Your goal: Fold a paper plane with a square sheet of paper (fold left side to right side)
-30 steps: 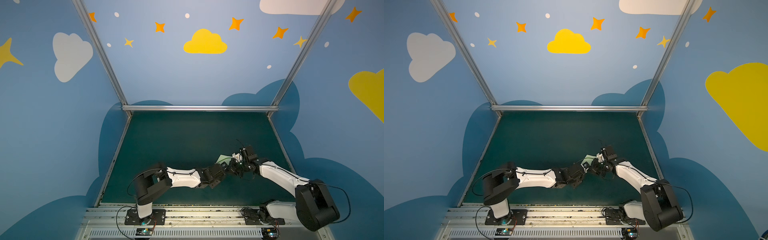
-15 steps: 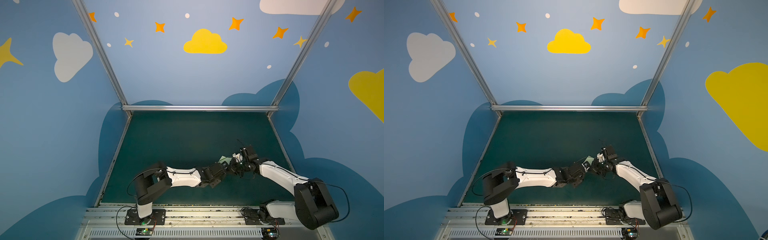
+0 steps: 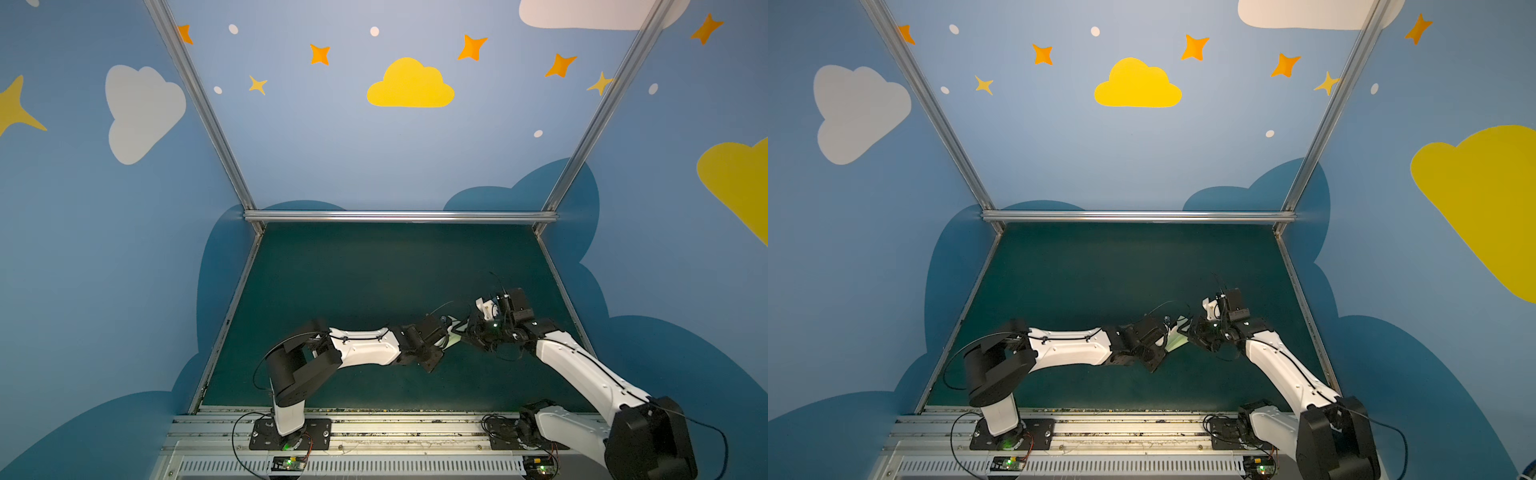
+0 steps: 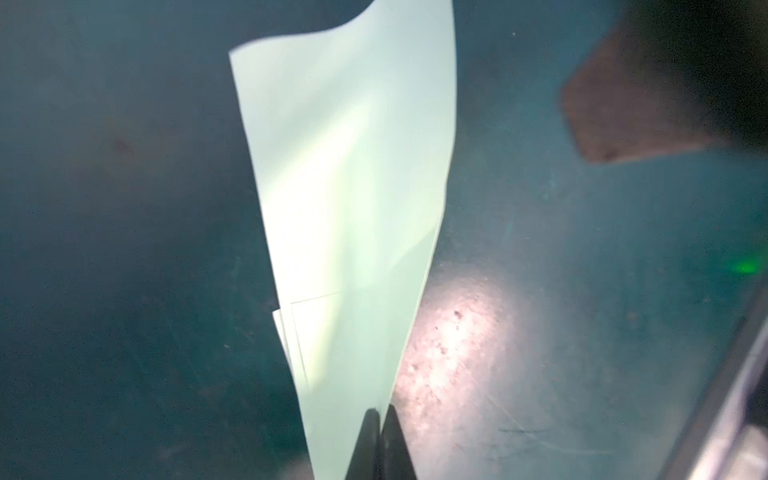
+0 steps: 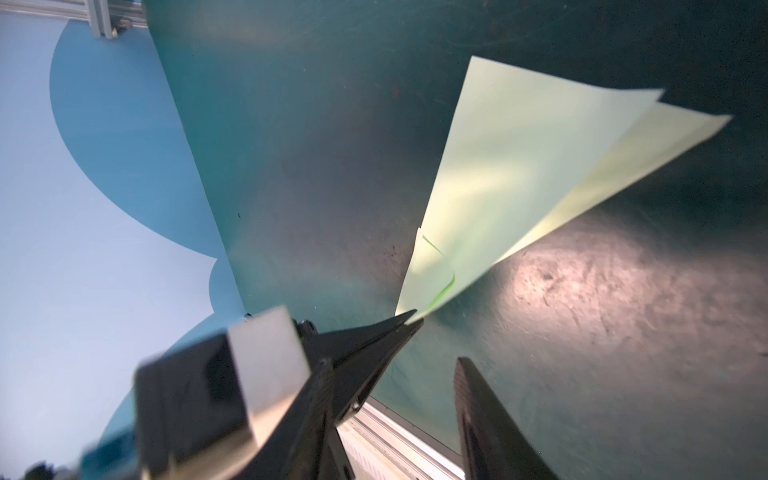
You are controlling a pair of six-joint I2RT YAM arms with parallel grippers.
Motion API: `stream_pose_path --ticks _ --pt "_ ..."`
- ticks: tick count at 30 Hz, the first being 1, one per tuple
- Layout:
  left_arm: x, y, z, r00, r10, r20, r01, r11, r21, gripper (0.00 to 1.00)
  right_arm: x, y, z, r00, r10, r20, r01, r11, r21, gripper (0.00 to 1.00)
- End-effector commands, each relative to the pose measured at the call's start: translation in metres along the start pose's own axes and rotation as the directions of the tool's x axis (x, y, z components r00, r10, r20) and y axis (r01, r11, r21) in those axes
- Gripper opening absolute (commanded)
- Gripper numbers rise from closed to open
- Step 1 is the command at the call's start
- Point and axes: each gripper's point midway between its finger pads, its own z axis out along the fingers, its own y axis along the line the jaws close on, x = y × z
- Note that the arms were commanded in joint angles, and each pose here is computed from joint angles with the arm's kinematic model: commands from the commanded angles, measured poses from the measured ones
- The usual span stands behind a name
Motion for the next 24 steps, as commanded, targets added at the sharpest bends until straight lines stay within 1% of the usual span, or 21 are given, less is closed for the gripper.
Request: stream_pose_path --ticks 1,4,8,11,14,16,17,20,24 --pt "0.008 -0.014 -0.005 0.989 -0.127 -0.081 0.135 0.985 0.105 0.03 0.015 -0.027 0.004 1.0 -0.01 -0.03 0.012 0.998 0.067 0.47" --pt "0.013 -0.017 -0.006 0.969 -0.21 -0.128 0.227 0.964 0.14 0.03 0.023 -0.037 0.009 0.998 -0.036 -0.056 0.04 0.996 0.081 0.47" --pt "0.018 -0.018 -0.003 0.936 -0.308 -0.171 0.337 0.925 0.176 0.03 0.029 -0.045 0.016 0.997 -0.056 -0.061 0.06 0.996 0.065 0.47" --pt "0.02 -0.013 0.001 0.908 -0.371 -0.195 0.407 0.892 0.199 0.03 0.032 -0.048 0.023 0.995 -0.057 -0.076 0.062 0.996 0.066 0.44" --pt "0.021 -0.009 0.005 0.88 -0.423 -0.216 0.467 0.854 0.228 0.03 0.032 -0.048 0.029 0.994 -0.066 -0.088 0.073 0.995 0.07 0.34" --pt "0.021 -0.007 0.006 0.871 -0.438 -0.221 0.484 0.842 0.238 0.03 0.031 -0.048 0.033 0.993 -0.072 -0.09 0.079 0.994 0.078 0.25" --pt "0.022 -0.006 0.007 0.869 -0.441 -0.224 0.487 0.841 0.236 0.03 0.03 -0.046 0.035 0.993 -0.076 -0.089 0.083 0.994 0.076 0.2" --pt "0.026 -0.003 0.009 0.865 -0.442 -0.237 0.492 0.84 0.229 0.03 0.027 -0.041 0.04 0.992 -0.084 -0.093 0.091 0.993 0.071 0.09" --pt "0.029 -0.002 0.012 0.859 -0.449 -0.248 0.503 0.833 0.232 0.03 0.025 -0.033 0.047 0.989 -0.101 -0.108 0.109 0.992 0.069 0.01"
